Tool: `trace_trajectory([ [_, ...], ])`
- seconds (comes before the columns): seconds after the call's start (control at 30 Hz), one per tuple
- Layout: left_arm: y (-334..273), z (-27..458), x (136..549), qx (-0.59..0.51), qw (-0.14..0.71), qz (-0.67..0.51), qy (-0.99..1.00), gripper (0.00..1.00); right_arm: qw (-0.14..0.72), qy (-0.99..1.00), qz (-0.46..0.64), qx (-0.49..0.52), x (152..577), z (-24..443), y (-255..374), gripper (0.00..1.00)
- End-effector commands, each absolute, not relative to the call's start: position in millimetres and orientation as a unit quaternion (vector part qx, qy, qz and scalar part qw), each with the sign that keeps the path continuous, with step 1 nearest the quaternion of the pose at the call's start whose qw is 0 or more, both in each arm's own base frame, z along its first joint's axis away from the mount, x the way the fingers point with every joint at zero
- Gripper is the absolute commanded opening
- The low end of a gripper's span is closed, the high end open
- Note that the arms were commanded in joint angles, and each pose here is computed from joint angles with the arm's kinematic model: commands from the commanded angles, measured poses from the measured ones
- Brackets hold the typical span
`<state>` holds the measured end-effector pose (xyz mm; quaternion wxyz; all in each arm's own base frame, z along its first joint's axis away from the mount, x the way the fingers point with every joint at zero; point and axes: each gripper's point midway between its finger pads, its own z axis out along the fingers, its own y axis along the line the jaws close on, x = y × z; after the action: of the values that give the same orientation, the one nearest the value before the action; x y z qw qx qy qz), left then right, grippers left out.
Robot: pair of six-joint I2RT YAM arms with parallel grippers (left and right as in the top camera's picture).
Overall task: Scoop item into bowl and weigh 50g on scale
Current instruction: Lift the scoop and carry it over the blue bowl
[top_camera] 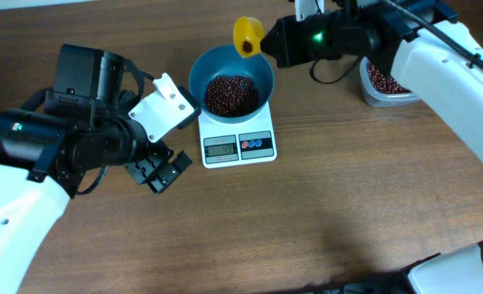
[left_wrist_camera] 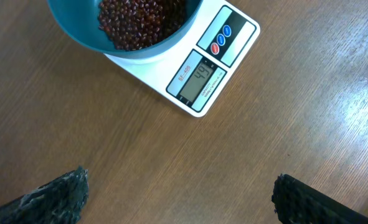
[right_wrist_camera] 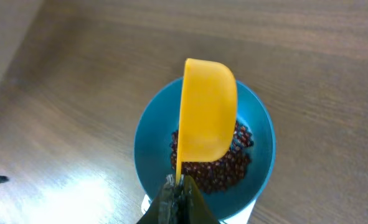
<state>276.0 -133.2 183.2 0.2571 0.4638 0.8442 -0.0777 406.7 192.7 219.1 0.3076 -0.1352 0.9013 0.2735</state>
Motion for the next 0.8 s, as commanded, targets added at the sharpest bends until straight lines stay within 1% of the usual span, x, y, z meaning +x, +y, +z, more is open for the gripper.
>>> trace_trajectory([
  [0.0, -135, 188, 277, 0.470, 0.265, -0.075, 0.839, 0.99, 0.321, 0.902, 0.256, -0.137, 409, 228, 196, 0.04],
  [0.03, -135, 188, 277, 0.470, 0.265, -0.075, 0.839, 0.99, 0.331, 0.891, 0.273, -0.147, 408, 240, 203, 0.04],
  [0.1, -135, 188, 277, 0.470, 0.265, -0.075, 0.839, 0.99, 0.308, 0.920, 0.206, -0.125, 405, 217, 187, 0.04],
  [0.13, -135, 188, 277, 0.470, 0.265, -0.075, 0.839, 0.99, 0.317, 0.909, 0.233, -0.137, 404, 229, 197, 0.04],
  [0.17, -135, 188, 277, 0.470, 0.265, -0.075, 0.839, 0.99, 0.322, 0.909, 0.226, -0.137, 403, 232, 197, 0.04],
  [0.2, -135, 188, 277, 0.470, 0.265, -0.075, 0.839, 0.99, 0.298, 0.929, 0.180, -0.122, 400, 212, 183, 0.04],
  [0.23, -135, 188, 277, 0.470, 0.265, -0.075, 0.839, 0.99, 0.296, 0.926, 0.196, -0.128, 399, 213, 189, 0.04],
  [0.27, -135, 188, 277, 0.470, 0.265, -0.075, 0.839, 0.99, 0.313, 0.912, 0.225, -0.140, 402, 227, 200, 0.04],
  [0.3, -135, 188, 277, 0.470, 0.265, -0.075, 0.839, 0.99, 0.303, 0.926, 0.188, -0.127, 402, 215, 188, 0.04],
  [0.37, -135, 188, 277, 0.470, 0.265, -0.075, 0.839, 0.99, 0.329, 0.904, 0.231, -0.145, 406, 236, 205, 0.04],
  [0.4, -135, 188, 277, 0.470, 0.265, -0.075, 0.839, 0.99, 0.323, 0.916, 0.197, -0.134, 407, 226, 195, 0.04],
  [0.47, -135, 188, 277, 0.470, 0.265, -0.075, 0.839, 0.99, 0.323, 0.909, 0.223, -0.143, 405, 231, 204, 0.04],
  [0.5, -135, 188, 277, 0.470, 0.265, -0.075, 0.839, 0.99, 0.314, 0.916, 0.208, -0.137, 404, 225, 199, 0.04],
  [0.53, -135, 188, 277, 0.470, 0.265, -0.075, 0.839, 0.99, 0.317, 0.911, 0.224, -0.140, 403, 231, 204, 0.04],
  [0.6, -135, 188, 277, 0.470, 0.265, -0.075, 0.839, 0.99, 0.310, 0.922, 0.194, -0.129, 403, 223, 194, 0.04],
  [0.63, -135, 188, 277, 0.470, 0.265, -0.075, 0.839, 0.99, 0.316, 0.912, 0.221, -0.137, 403, 232, 203, 0.04],
  [0.7, -135, 188, 277, 0.470, 0.265, -0.075, 0.839, 0.99, 0.304, 0.926, 0.185, -0.128, 403, 218, 195, 0.04],
  [0.73, -135, 188, 277, 0.470, 0.265, -0.075, 0.839, 0.99, 0.317, 0.912, 0.217, -0.143, 404, 230, 209, 0.04],
  [0.77, -135, 188, 277, 0.470, 0.265, -0.075, 0.839, 0.99, 0.314, 0.921, 0.188, -0.137, 403, 222, 204, 0.04],
])
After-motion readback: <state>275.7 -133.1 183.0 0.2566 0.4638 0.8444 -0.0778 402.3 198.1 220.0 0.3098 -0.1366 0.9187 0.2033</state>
